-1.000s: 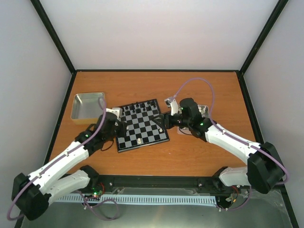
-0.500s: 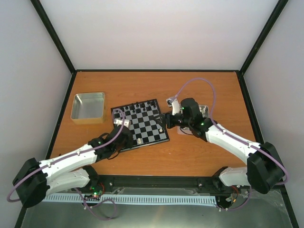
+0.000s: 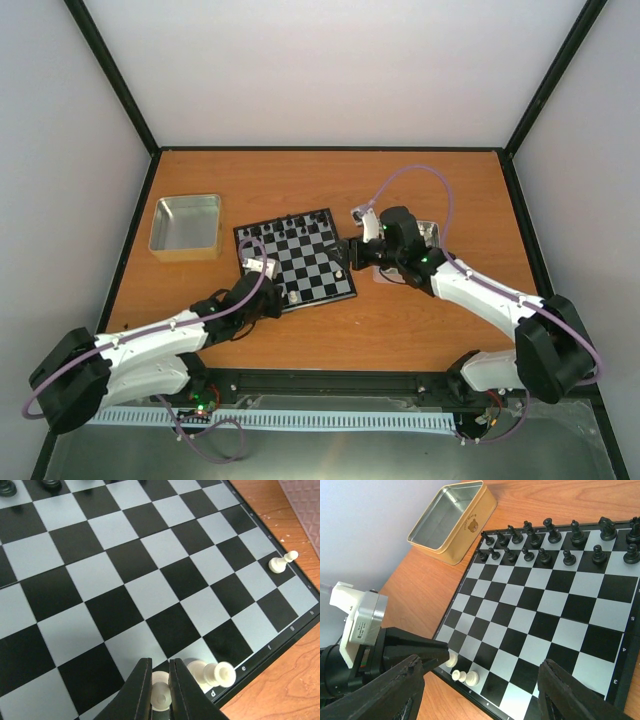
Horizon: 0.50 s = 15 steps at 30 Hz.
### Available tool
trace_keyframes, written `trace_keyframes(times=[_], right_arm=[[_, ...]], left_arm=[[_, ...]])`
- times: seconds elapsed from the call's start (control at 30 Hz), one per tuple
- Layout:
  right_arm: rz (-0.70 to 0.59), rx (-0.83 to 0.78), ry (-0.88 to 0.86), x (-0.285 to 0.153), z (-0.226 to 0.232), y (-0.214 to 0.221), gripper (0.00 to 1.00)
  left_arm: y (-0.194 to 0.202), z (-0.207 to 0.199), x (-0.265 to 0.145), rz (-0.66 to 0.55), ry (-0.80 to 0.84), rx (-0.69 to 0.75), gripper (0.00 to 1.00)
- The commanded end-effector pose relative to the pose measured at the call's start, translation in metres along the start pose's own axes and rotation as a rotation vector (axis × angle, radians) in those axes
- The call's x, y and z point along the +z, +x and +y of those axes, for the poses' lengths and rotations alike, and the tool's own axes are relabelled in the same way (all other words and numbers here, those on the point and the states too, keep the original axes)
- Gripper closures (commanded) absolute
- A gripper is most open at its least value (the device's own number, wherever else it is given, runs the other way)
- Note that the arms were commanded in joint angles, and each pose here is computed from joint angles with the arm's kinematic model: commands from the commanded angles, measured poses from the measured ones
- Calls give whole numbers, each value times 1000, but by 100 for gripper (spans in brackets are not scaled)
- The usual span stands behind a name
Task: Set up the chess pieces on the board
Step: Place the chess piece on the chessboard.
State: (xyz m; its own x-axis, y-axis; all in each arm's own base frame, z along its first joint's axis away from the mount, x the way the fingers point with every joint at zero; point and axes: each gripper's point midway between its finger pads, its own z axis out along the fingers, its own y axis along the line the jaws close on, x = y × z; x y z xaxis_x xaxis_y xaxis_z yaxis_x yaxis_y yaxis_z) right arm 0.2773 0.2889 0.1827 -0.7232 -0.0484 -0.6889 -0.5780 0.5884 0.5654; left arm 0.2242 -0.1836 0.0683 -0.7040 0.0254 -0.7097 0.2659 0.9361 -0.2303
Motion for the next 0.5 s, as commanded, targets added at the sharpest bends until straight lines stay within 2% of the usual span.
trace_keyframes(times=[0.0,0.47], right_arm=[[-8,9,2,3,-5,-1,37],[-6,27,3,4,-10,1,37]], left_arm=[[-13,-19,2,-43,66,35,99],[5,-10,6,15,36,27,99]])
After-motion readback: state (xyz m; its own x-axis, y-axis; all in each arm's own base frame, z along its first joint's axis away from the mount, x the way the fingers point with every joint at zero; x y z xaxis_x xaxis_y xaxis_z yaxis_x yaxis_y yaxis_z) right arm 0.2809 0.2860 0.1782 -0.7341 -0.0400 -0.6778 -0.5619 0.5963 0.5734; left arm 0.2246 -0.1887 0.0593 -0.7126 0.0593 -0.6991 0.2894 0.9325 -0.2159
